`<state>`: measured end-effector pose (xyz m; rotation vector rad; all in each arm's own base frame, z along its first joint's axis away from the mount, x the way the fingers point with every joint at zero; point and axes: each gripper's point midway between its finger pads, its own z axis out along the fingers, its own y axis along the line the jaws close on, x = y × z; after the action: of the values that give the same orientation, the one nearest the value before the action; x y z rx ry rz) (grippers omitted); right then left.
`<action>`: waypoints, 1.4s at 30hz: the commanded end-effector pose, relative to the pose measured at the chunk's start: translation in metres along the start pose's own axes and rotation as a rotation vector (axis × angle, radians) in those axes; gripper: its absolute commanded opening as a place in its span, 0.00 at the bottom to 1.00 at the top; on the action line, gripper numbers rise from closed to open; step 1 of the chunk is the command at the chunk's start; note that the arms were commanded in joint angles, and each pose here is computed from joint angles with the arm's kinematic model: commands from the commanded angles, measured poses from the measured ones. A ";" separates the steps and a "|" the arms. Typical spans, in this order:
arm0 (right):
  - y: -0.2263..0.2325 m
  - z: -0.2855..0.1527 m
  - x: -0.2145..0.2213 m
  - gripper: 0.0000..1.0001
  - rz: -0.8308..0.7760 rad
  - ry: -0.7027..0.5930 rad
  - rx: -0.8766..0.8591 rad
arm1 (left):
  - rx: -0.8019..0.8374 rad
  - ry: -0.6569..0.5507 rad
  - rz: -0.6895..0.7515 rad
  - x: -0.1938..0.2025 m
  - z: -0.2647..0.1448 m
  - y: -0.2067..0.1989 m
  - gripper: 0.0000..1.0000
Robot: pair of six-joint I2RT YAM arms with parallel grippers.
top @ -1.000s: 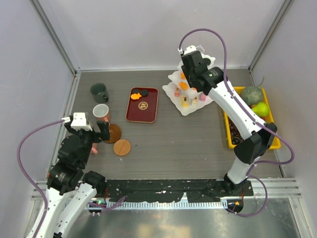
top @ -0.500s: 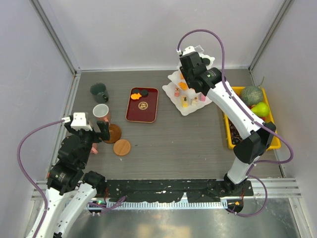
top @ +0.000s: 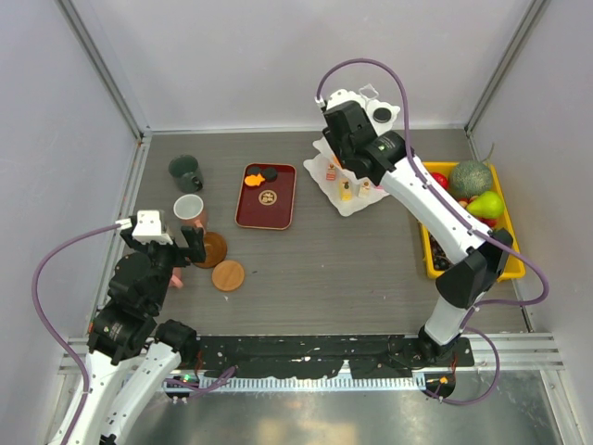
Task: Serve the afternoon tea
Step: Place the desert on the desert table.
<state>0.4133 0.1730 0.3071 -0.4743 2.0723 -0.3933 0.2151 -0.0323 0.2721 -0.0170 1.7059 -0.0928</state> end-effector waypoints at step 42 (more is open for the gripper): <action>0.217 0.068 0.063 0.52 -0.085 0.132 -0.350 | 0.009 -0.040 -0.002 -0.010 0.002 -0.002 0.99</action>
<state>0.3808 0.3120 0.1083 -0.8577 2.3399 -0.1261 0.2151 -0.0323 0.2721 -0.0170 1.7059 -0.0928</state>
